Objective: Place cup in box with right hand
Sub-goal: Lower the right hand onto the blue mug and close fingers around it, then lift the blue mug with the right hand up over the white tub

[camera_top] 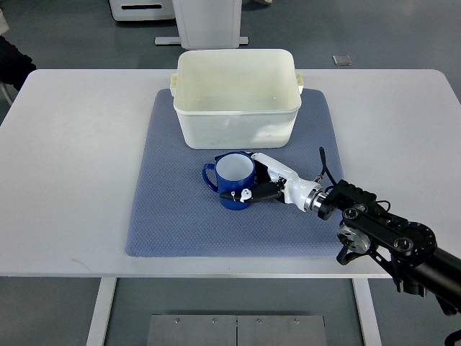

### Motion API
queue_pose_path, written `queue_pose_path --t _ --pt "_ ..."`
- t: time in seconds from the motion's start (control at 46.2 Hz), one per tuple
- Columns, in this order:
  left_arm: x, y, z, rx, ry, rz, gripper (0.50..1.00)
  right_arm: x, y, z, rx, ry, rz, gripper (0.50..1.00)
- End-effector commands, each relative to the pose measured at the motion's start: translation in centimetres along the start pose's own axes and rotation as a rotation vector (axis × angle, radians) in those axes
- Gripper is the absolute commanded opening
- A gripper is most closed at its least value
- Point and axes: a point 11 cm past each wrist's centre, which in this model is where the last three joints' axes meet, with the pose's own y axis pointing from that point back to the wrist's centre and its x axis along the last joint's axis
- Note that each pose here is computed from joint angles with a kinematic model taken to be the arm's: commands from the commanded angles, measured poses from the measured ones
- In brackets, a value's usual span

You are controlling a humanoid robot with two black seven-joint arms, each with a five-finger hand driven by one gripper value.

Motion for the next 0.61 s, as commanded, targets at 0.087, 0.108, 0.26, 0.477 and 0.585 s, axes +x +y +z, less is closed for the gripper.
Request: queue_pose_path --t 0.087,0.108,0.26,0.477,0.585 --pt "0.0 0.0 0.0 0.000 0.000 0.000 1.000 0.2 -0.5 0.4 -0.002 0.006 0.049 0.500" --pt "0.0 0.0 0.0 0.000 0.000 0.000 1.000 0.2 -0.5 0.4 0.006 0.008 0.052 0.500" --pt "0.0 0.0 0.0 0.000 0.000 0.000 1.000 0.1 -0.6 -0.3 0.048 0.019 0.044 0.500" --pt "0.0 0.0 0.0 0.000 0.000 0.000 1.000 0.0 0.1 -2.7 0.101 0.052 0.005 0.500" --pt "0.0 0.0 0.0 0.000 0.000 0.000 1.000 0.5 0.7 -3.7 0.115 0.075 -0.003 0.500"
